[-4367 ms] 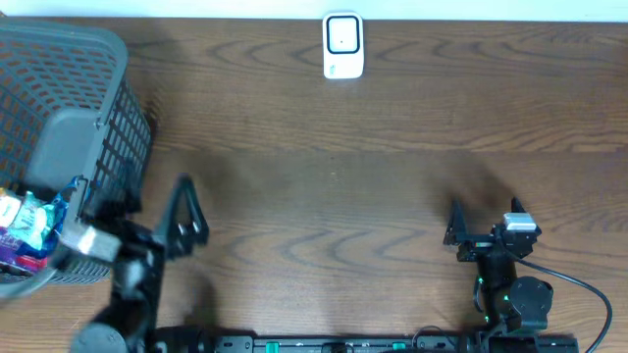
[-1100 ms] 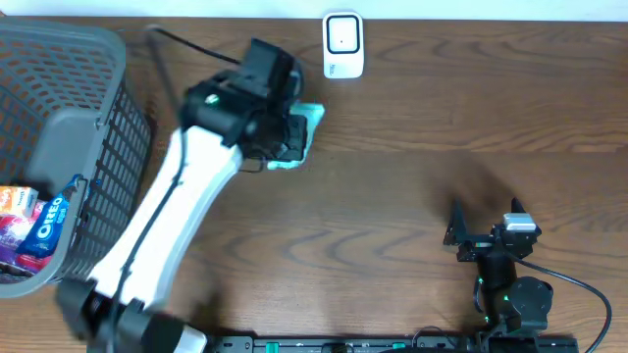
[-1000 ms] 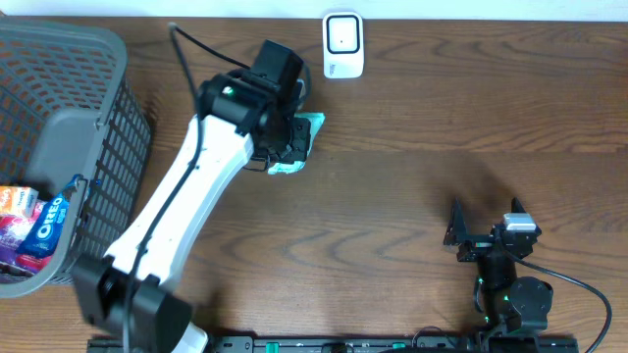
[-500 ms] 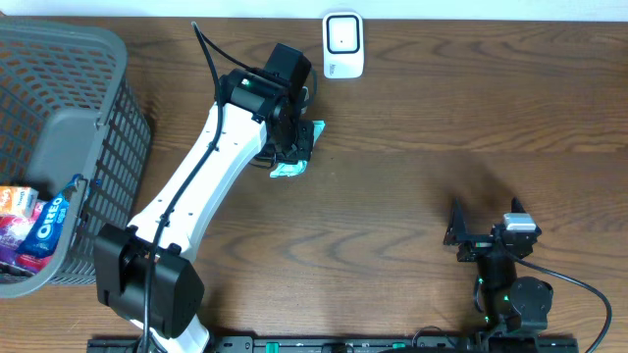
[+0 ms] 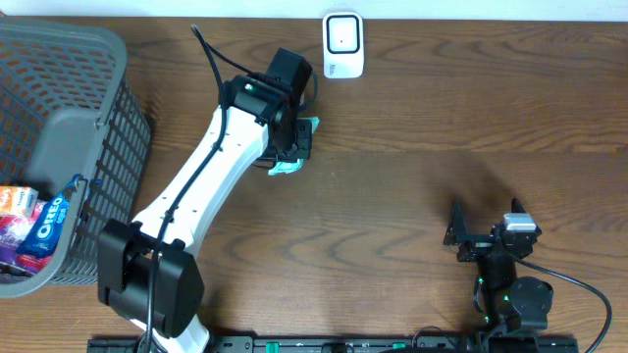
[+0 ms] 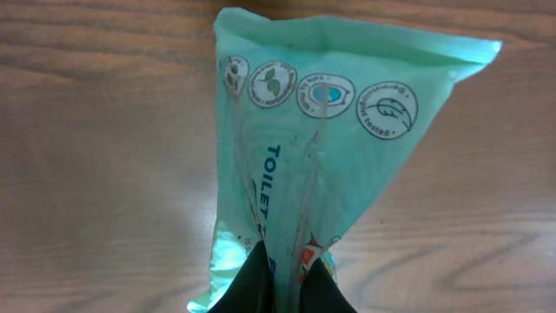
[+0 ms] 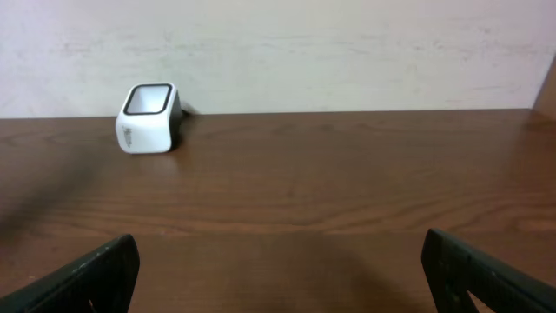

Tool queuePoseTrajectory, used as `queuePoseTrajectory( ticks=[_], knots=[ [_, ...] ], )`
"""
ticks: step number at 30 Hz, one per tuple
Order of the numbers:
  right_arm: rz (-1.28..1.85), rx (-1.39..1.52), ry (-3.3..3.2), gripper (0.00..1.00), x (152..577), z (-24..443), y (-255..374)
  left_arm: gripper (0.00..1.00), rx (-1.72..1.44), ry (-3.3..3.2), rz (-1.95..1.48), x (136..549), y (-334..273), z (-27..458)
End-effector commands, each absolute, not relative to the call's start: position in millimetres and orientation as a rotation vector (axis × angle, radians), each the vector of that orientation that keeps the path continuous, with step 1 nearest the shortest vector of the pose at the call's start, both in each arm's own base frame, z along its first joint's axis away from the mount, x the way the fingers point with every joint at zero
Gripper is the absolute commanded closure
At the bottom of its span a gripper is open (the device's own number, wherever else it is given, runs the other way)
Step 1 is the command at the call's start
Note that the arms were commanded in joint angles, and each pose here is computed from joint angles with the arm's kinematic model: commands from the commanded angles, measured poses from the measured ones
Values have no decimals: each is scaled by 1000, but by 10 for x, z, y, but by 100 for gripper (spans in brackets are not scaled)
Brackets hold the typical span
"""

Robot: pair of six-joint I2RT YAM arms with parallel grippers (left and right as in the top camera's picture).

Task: Scan the item barcode
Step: 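Release the green pack on the table in front of the scanner, then return the left gripper to the basket and grasp the orange chip bag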

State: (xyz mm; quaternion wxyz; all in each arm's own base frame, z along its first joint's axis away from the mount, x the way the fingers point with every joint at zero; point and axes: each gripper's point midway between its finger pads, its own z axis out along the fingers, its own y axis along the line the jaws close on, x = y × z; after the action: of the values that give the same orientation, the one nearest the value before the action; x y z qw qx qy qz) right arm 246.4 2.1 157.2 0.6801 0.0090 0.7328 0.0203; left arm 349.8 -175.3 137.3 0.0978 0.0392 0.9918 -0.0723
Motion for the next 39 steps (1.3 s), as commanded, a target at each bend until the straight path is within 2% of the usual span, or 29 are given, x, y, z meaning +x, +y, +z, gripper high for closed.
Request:
queuePoseTrajectory(
  ticks=[1, 6, 7, 8, 11, 13, 22, 32, 39],
  knots=[
    [29, 19, 1645, 1, 2462, 1566, -6, 92, 59, 2950, -185, 3485, -1713, 1157],
    [29, 19, 1645, 1, 2462, 1566, -6, 93, 23, 2876, -279, 3611, -1877, 944],
    [29, 19, 1645, 1, 2462, 1566, -6, 69, 34, 2805, -319, 3740, -1963, 919],
    [29, 19, 1645, 1, 2462, 1566, -6, 62, 34, 2788, -328, 3774, -1980, 921],
    [29, 19, 1645, 1, 2462, 1566, -6, 24, 32, 2713, -356, 3928, -2033, 976],
    [29, 19, 1645, 1, 2462, 1566, -6, 14, 24, 2678, -355, 4010, -2029, 1037],
    [29, 19, 1645, 1, 2462, 1566, -6, 13, -105, 2549, -364, 4148, -1573, 1930],
    [29, 19, 1645, 1, 2462, 1566, -6, 13, -409, 2251, -310, 3775, -315, 3113],
    [29, 19, 1645, 1, 2462, 1566, -6, 13, -664, 2162, -211, 3516, 465, 3258]
  ],
)
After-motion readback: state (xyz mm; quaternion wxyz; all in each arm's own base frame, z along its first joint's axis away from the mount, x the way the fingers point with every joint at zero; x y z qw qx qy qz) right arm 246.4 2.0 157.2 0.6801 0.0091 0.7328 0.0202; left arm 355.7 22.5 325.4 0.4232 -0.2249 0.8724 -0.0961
